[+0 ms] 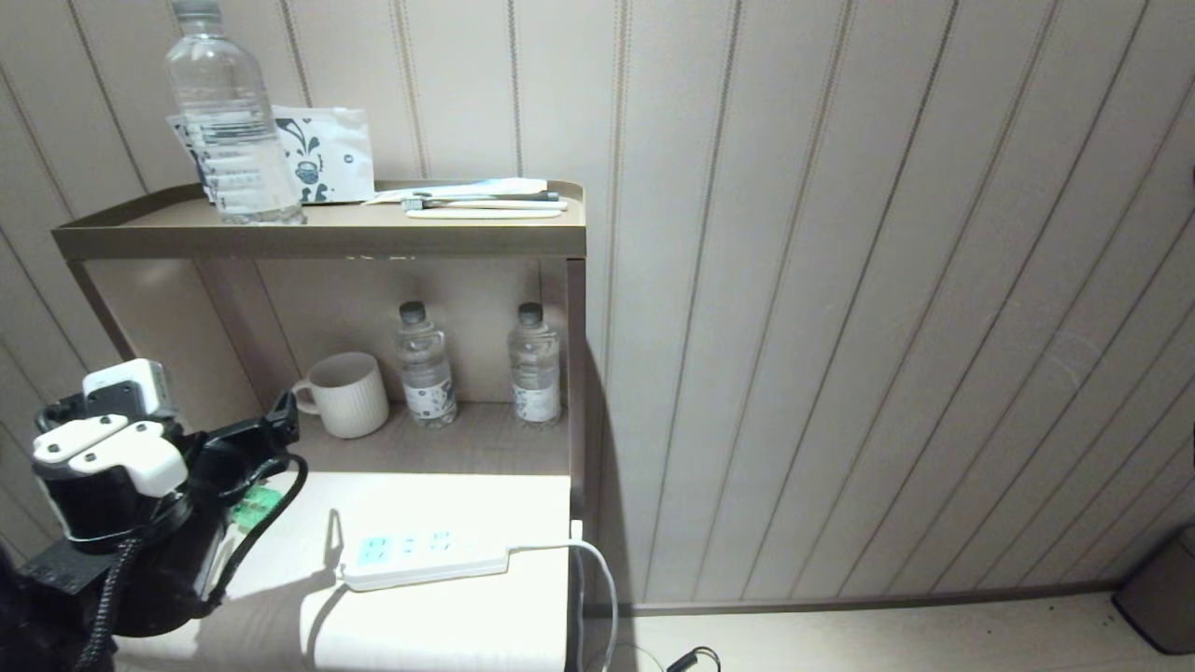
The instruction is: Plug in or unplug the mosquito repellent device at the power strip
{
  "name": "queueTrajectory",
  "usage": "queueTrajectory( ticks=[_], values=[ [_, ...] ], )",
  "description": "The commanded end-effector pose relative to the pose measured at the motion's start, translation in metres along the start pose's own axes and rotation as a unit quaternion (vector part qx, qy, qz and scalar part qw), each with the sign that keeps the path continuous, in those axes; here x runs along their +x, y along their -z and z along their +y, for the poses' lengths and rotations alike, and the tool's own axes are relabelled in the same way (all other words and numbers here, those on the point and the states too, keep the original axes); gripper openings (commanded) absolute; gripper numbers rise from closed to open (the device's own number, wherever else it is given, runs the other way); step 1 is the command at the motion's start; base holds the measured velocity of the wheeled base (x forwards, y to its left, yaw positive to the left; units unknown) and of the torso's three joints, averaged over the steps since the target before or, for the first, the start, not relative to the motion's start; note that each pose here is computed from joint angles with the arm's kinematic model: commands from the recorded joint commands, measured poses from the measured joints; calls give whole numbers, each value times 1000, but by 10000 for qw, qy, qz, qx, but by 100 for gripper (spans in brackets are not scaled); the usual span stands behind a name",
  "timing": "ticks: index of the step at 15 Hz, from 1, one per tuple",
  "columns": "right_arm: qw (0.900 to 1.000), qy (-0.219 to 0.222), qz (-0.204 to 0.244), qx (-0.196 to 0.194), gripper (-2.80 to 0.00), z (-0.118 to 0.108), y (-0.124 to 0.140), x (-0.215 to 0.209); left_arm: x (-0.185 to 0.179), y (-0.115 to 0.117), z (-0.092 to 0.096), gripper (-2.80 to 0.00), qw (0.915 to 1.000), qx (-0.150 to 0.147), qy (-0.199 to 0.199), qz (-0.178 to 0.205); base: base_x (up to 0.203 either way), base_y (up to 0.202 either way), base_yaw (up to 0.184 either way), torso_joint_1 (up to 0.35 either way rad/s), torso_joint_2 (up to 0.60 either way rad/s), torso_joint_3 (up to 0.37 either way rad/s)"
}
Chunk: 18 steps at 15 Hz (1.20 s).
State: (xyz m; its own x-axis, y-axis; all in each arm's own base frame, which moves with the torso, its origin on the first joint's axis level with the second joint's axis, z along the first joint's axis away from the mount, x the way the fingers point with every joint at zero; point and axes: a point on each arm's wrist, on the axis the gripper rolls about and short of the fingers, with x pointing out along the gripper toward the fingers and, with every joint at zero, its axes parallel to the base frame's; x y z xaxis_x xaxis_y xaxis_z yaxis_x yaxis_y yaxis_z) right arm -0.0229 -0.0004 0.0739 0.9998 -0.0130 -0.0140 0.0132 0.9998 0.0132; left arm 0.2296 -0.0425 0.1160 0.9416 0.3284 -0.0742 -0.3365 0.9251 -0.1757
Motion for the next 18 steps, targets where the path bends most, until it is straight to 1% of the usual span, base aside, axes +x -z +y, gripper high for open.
queueTrajectory(
  ticks=[1, 3, 4, 7, 8, 10, 11, 13, 16, 18],
  values=[
    [10000, -3, 7, 2, -280, 0, 0, 0, -38, -39, 14, 0, 9986, -212, 294, -380, 0, 0, 0, 0, 0, 0],
    [10000, -3, 7, 2, -280, 0, 0, 0, -67, -58, 28, 0, 9975, -121, 488, -499, 0, 0, 0, 0, 0, 0],
    [10000, -3, 7, 2, -280, 0, 0, 0, -83, -67, 37, -280, 9965, -56, 565, -607, 0, 0, 0, 0, 0, 0],
    [10000, -3, 7, 2, -280, 0, 0, 0, -132, -86, 65, -280, 9925, 230, 763, -931, 0, 0, 0, 0, 0, 0],
    [10000, -4, 7, 2, -280, 0, 0, 0, -149, -89, 76, -280, 9915, 357, 823, -945, 0, 0, 0, 0, 0, 0],
    [10000, -5, 7, 2, -280, 0, 0, 0, -180, -86, 94, -280, 9896, 698, 1079, -649, 0, 0, 0, 0, 0, 0],
    [10000, -3, 7, 2, -280, 0, 0, 0, -193, -81, 101, -280, 9878, 796, 1207, -586, 0, 0, 0, 0, 0, 0],
    [10000, -3, 7, 2, -280, 0, 0, 0, -210, -64, 111, -280, 9856, 894, 1323, -562, 0, 0, 0, 0, 0, 0],
    [10000, -5, 7, 2, -280, 0, 0, 0, -218, -26, 121, -280, 9849, 1027, 1317, -467, 0, 0, 0, 0, 0, 0],
    [10000, -3, 7, 2, -280, 0, 0, 0, -224, -3, 128, -280, 9833, 1131, 1250, -678, 0, 0, 0, 0, 0, 0]
  ],
)
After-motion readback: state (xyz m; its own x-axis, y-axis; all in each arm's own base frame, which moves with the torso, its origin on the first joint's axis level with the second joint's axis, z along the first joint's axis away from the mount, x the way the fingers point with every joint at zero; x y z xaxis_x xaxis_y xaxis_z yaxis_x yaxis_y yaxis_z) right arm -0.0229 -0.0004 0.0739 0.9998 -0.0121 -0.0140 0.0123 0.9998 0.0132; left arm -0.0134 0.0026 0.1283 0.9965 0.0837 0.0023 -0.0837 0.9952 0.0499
